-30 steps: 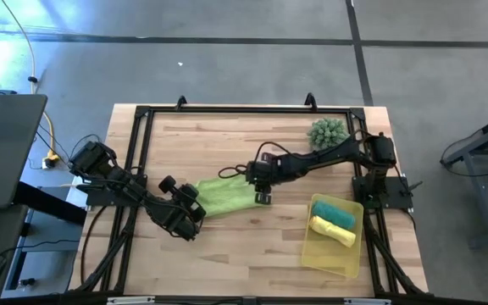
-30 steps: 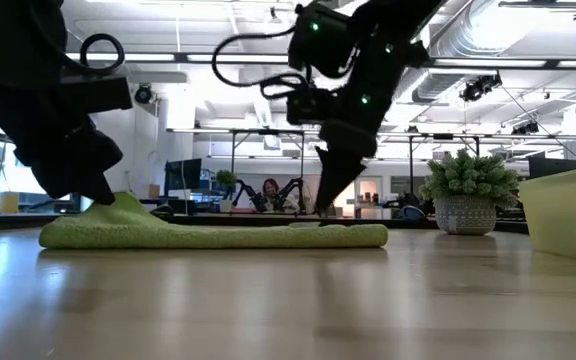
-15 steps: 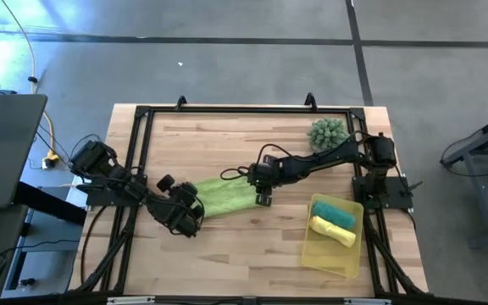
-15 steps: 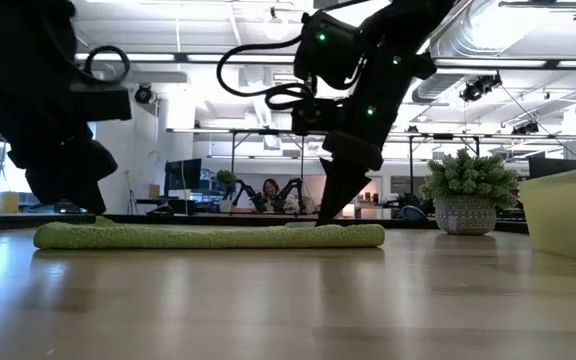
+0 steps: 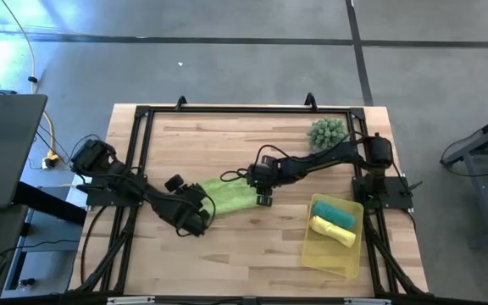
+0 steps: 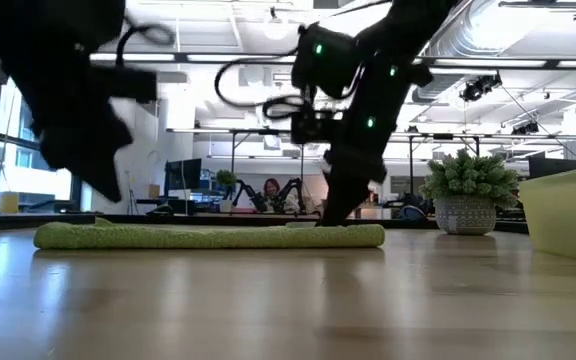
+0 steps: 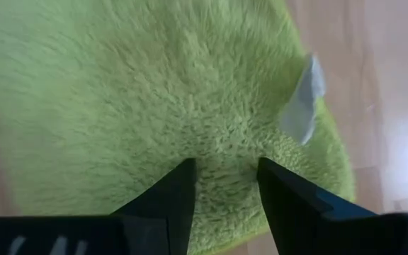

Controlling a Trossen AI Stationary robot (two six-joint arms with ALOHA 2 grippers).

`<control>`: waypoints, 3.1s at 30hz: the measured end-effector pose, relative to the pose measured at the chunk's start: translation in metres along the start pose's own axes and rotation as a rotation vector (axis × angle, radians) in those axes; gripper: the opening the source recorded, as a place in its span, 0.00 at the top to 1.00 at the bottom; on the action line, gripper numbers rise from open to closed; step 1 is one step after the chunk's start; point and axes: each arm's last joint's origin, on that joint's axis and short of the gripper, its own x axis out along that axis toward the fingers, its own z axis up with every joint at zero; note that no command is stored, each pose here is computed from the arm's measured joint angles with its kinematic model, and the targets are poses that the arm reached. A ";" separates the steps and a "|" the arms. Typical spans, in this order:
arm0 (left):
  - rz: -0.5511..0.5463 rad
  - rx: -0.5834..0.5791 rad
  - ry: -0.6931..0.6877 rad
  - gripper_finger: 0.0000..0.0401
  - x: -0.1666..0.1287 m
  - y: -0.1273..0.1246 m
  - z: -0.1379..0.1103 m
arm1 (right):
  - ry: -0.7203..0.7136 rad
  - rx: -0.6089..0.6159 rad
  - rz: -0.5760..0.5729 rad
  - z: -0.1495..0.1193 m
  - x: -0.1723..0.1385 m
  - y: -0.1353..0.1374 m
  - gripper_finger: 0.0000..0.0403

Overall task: Roll microfiber towels into tight, uniform cylinder then place into a basket
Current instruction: Roll the green microfiber cloth

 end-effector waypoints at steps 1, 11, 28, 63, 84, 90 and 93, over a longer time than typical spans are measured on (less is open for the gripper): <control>-0.018 0.018 -0.014 0.67 -0.004 -0.003 0.002 | 0.011 -0.001 -0.002 -0.001 0.005 -0.001 0.64; -0.156 0.050 0.057 0.70 0.011 -0.012 -0.013 | 0.023 -0.085 -0.034 -0.002 0.024 -0.011 0.64; -0.700 -0.074 -0.056 0.70 -0.007 -0.050 0.008 | -0.036 -0.203 -0.398 0.029 0.007 -0.042 0.64; -0.857 0.083 -0.005 0.70 0.004 -0.054 -0.018 | -0.134 0.114 -0.127 0.003 0.017 -0.013 0.64; -0.907 0.581 -0.314 0.70 -0.032 -0.048 0.001 | -0.174 -0.485 0.155 0.014 -0.030 0.100 0.64; -0.886 0.596 -0.287 0.70 -0.029 -0.046 0.000 | -0.258 -0.657 0.118 0.005 -0.033 0.134 0.64; -0.887 0.594 -0.289 0.70 -0.029 -0.046 0.000 | -0.316 -0.678 0.105 0.007 -0.034 0.142 0.64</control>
